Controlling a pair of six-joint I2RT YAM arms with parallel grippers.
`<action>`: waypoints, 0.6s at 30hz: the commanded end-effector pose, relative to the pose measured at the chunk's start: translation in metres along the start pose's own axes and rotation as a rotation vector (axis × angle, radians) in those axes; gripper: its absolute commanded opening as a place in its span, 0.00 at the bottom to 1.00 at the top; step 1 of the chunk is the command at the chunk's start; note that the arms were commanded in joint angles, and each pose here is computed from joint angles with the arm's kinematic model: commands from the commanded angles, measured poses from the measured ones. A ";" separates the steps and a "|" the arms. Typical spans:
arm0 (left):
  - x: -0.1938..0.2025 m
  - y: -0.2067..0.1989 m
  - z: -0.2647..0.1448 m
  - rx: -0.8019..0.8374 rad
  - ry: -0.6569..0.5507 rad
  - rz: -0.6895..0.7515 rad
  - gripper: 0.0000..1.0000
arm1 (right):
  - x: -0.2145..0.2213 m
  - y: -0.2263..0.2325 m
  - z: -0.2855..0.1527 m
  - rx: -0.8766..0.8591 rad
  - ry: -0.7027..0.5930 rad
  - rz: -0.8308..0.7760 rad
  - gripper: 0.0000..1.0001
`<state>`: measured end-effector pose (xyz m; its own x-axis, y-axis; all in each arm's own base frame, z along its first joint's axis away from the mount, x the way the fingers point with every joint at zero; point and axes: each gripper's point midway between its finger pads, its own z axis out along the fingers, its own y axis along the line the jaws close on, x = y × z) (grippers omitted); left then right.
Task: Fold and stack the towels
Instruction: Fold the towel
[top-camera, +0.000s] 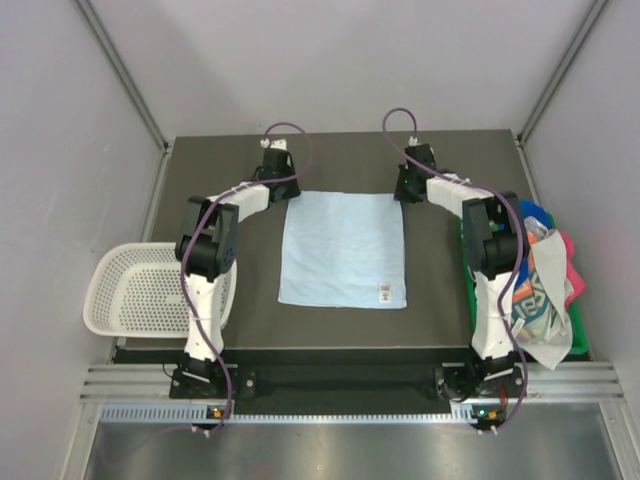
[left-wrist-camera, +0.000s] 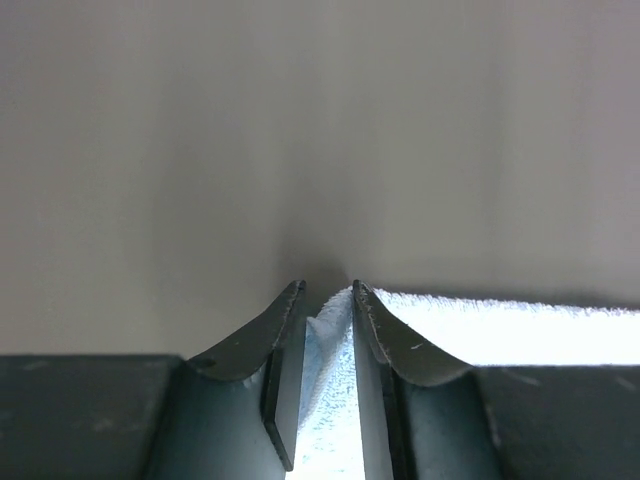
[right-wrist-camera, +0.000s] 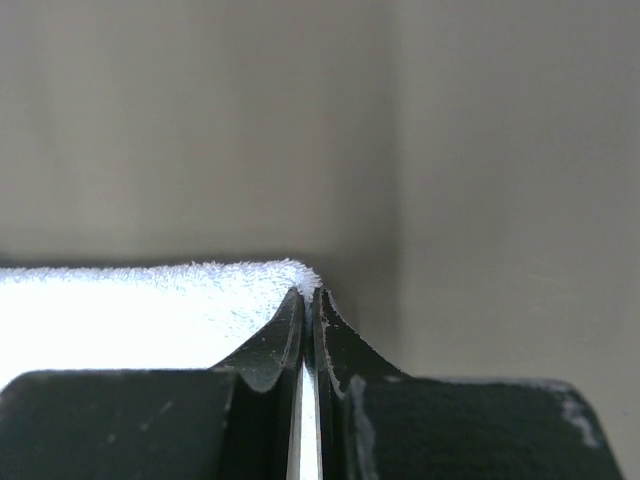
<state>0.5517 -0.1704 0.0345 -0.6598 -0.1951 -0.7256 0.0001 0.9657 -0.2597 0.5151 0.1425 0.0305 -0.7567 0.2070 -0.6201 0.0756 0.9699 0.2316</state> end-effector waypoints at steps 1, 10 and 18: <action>0.029 0.010 -0.004 -0.012 0.082 -0.030 0.30 | -0.002 -0.005 0.011 0.010 0.023 -0.018 0.00; 0.015 0.023 -0.011 -0.035 0.051 -0.047 0.29 | -0.006 -0.007 0.012 0.020 0.027 -0.026 0.00; 0.010 0.032 -0.016 -0.068 0.052 -0.025 0.33 | -0.008 -0.010 0.011 0.023 0.026 -0.021 0.00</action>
<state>0.5500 -0.1499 0.0364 -0.6535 -0.2373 -0.7188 -0.0460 0.9603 -0.2752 0.5272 0.1457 0.0308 -0.7586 0.1949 -0.6218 0.0575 0.9705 0.2341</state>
